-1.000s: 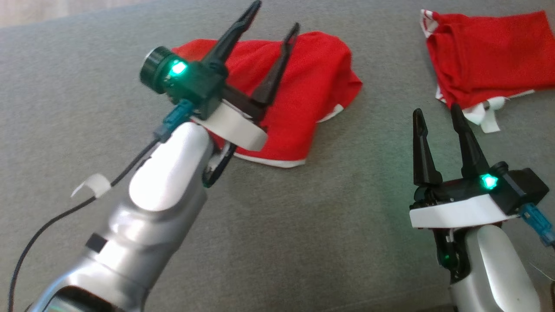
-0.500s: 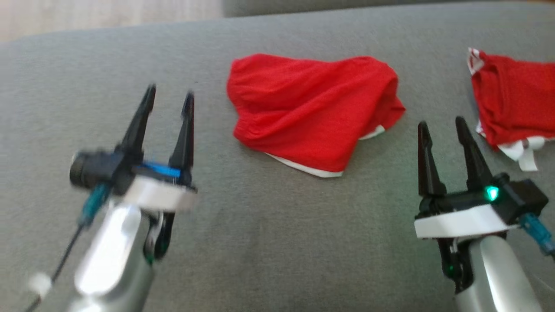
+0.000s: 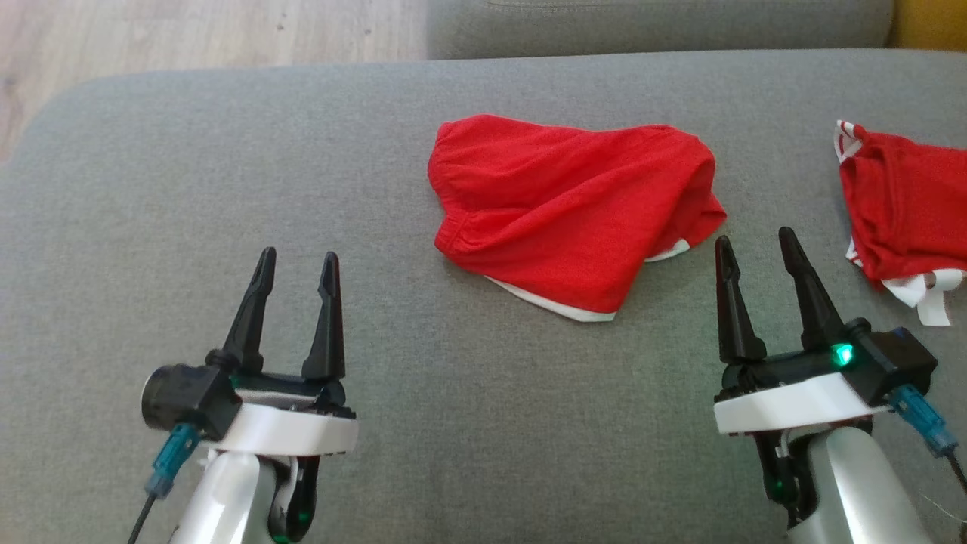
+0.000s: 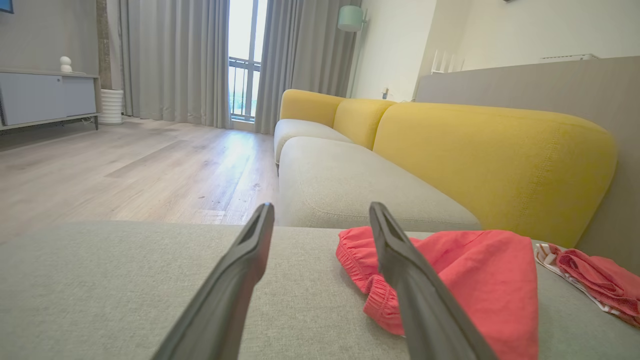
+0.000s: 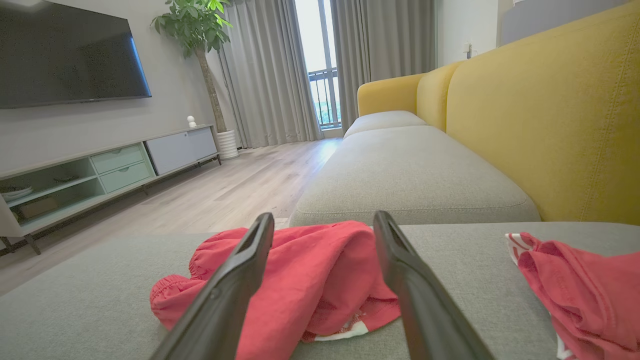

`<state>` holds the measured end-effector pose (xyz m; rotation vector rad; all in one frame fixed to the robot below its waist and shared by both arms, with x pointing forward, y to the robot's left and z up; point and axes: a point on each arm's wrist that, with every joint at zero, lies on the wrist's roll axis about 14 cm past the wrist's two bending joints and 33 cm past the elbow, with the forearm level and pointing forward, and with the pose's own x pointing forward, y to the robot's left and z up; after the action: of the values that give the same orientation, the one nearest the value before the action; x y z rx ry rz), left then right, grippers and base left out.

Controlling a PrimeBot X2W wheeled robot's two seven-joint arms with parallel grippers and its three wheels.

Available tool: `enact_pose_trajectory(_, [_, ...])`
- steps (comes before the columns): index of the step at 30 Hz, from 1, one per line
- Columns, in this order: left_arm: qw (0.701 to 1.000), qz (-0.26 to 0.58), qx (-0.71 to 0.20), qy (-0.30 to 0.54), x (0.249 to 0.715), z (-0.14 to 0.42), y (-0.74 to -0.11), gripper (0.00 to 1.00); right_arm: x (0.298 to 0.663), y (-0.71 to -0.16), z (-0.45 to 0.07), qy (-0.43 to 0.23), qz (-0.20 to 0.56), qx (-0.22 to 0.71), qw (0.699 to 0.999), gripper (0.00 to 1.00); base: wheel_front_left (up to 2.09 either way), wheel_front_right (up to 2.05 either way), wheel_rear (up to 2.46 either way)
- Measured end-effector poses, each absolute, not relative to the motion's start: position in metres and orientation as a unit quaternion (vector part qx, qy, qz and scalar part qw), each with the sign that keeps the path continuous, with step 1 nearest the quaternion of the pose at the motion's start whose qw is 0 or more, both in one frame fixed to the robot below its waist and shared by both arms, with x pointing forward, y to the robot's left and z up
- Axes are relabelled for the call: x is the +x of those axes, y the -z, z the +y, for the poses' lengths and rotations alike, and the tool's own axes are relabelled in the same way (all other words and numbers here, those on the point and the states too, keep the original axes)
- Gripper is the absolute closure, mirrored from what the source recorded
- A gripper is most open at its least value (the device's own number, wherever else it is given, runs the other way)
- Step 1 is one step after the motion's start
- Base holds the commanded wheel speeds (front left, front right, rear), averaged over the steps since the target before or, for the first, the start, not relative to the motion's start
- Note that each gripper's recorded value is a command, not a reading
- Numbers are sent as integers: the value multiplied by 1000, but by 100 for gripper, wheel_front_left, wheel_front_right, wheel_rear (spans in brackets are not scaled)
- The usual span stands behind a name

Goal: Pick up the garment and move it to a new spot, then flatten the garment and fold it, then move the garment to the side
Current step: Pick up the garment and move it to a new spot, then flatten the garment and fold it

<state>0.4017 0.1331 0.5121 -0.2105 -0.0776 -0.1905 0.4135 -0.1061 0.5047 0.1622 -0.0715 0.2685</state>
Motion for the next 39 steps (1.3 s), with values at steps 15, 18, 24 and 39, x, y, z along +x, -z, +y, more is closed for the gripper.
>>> enact_pose_trajectory(15, [973,84,-53,210,438,79,-449,0,421,-477,-127,-103,-2,76,992,0,0,0,0])
enact_pose_trajectory(18, [962,110,-54,246,442,58,-438,0,426,-477,-131,-97,-4,74,993,0,0,0,0])
enact_pose_trajectory(24, [943,154,-73,287,443,36,-419,0,427,-469,-141,-83,5,73,994,0,0,0,0])
enact_pose_trajectory(39, [932,206,-40,295,473,38,-385,0,427,-462,-161,-55,14,72,996,0,0,0,0])
